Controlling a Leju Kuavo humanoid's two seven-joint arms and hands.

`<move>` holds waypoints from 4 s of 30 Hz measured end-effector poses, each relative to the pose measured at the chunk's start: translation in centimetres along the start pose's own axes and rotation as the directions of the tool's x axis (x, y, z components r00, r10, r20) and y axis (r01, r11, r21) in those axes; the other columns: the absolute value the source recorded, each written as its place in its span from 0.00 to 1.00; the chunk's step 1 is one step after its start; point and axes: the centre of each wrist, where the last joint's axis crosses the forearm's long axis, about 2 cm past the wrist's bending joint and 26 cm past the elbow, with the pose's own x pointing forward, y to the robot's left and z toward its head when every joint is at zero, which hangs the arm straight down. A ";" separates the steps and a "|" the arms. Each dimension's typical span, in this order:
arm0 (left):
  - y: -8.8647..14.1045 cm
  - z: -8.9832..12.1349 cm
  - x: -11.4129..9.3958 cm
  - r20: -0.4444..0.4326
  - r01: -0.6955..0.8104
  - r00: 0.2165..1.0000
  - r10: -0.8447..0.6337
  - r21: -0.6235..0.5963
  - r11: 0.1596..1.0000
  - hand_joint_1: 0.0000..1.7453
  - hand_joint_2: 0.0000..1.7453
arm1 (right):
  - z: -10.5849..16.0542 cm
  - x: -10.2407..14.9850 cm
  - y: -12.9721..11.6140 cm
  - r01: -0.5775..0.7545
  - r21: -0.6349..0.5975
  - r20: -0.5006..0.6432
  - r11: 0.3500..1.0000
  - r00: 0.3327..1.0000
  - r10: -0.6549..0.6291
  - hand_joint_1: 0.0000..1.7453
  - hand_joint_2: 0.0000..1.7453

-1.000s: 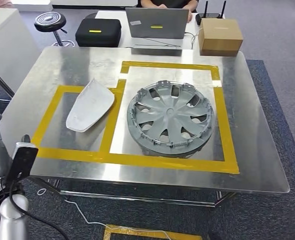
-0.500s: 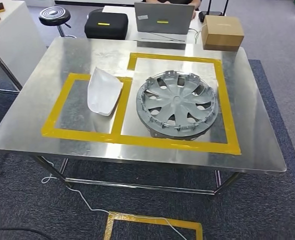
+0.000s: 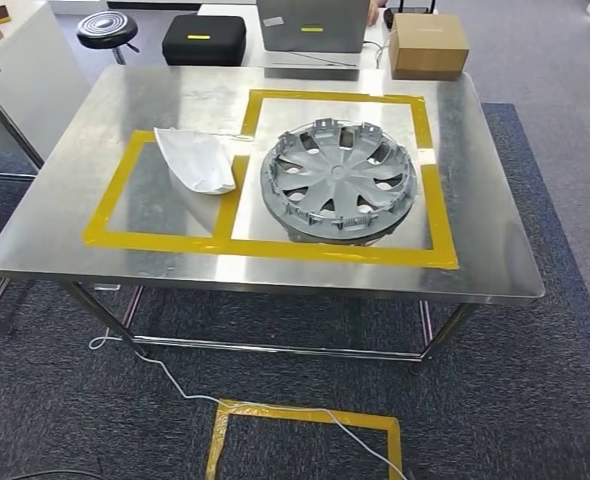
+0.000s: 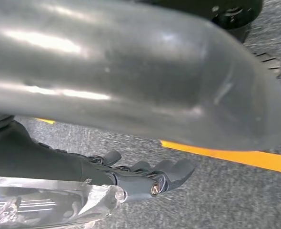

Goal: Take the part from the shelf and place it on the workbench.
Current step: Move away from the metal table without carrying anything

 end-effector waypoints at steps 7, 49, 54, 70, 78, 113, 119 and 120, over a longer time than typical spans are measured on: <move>-2.5 2.3 -3.4 -0.196 -0.030 0.981 -0.002 -0.163 0.986 0.00 0.00 | 0.1 -0.3 0.0 -0.006 0.008 -0.010 1.000 1.000 0.006 0.00 0.00; -7.5 11.5 -7.8 -0.653 -0.272 0.756 -0.044 -0.373 0.887 0.00 0.00 | -0.1 0.2 -0.5 -0.004 0.020 -0.016 1.000 1.000 0.004 0.00 0.00; -7.4 11.5 -7.9 -0.647 -0.268 0.761 -0.044 -0.375 0.887 0.00 0.00 | -0.1 0.1 -0.5 0.001 0.020 -0.019 1.000 1.000 0.000 0.00 0.00; -7.5 11.3 -7.7 -0.631 -0.269 0.775 -0.031 -0.374 0.887 0.00 0.00 | 0.0 -0.1 -0.5 0.008 0.018 -0.017 1.000 1.000 -0.008 0.00 0.00; -7.5 11.2 -7.6 -0.628 -0.268 0.778 -0.031 -0.376 0.887 0.00 0.00 | -0.2 0.3 -0.6 0.009 0.017 -0.006 1.000 1.000 -0.009 0.00 0.00; -7.9 11.8 -7.5 -0.650 -0.313 0.760 -0.006 -0.374 0.873 0.00 0.00 | 0.0 -0.1 -0.5 0.008 0.029 -0.006 1.000 1.000 -0.008 0.00 0.00; -8.0 12.1 -7.7 -0.660 -0.316 0.751 -0.013 -0.376 0.871 0.00 0.00 | 0.0 -0.3 -0.4 0.008 0.033 -0.013 0.999 1.000 -0.008 0.00 0.00; -8.0 12.1 -7.7 -0.662 -0.316 0.749 -0.014 -0.376 0.871 0.00 0.00 | 0.1 -0.4 -0.4 0.008 0.033 -0.014 0.999 1.000 -0.007 0.00 0.00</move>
